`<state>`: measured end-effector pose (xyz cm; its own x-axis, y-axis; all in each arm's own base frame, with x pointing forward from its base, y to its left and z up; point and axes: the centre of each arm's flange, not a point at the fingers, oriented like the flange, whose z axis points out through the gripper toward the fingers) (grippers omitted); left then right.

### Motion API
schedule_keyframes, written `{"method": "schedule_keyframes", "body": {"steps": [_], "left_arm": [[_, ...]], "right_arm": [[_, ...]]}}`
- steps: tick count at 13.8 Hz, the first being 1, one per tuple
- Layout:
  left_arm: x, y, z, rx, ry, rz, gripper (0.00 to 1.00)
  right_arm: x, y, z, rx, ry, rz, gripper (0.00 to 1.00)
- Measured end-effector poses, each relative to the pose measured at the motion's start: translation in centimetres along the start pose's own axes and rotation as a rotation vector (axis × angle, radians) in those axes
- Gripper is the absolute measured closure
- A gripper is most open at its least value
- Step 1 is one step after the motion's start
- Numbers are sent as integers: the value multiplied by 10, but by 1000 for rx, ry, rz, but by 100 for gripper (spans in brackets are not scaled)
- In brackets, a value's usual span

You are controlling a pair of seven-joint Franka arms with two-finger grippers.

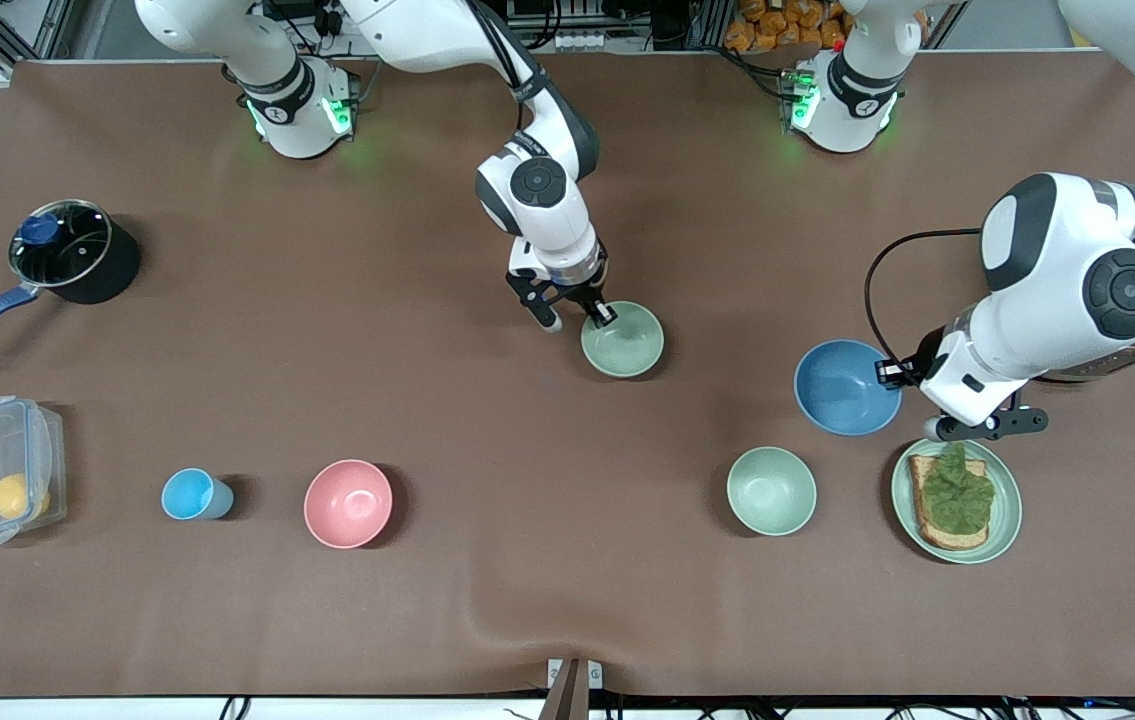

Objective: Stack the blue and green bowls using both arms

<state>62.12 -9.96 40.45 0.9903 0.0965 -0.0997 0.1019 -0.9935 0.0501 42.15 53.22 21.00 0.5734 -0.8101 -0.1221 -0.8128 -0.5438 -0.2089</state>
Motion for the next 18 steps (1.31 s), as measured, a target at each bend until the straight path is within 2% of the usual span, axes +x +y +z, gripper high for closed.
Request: {"method": "schedule_keyframes", "body": {"steps": [6,7,10,12,15,18], "left_arm": [[-3,14,-3,-12,3,21,95],[-5,19,-4,-14,2,27,95],[-13,34,-7,-13,-11,27,95],[-22,49,-15,-11,-13,16,95],[-39,79,-20,-8,-27,-19,95],[-53,104,-16,-6,-44,-55,95]], "right_arm": [[6,-8,-6,-7,7,16,5],[9,-11,-9,-20,11,22,0],[29,-24,-26,-76,22,78,0],[60,-33,-47,-132,-1,184,0],[107,-41,-65,-156,-110,383,0],[145,-37,-54,-167,-188,547,0]]}}
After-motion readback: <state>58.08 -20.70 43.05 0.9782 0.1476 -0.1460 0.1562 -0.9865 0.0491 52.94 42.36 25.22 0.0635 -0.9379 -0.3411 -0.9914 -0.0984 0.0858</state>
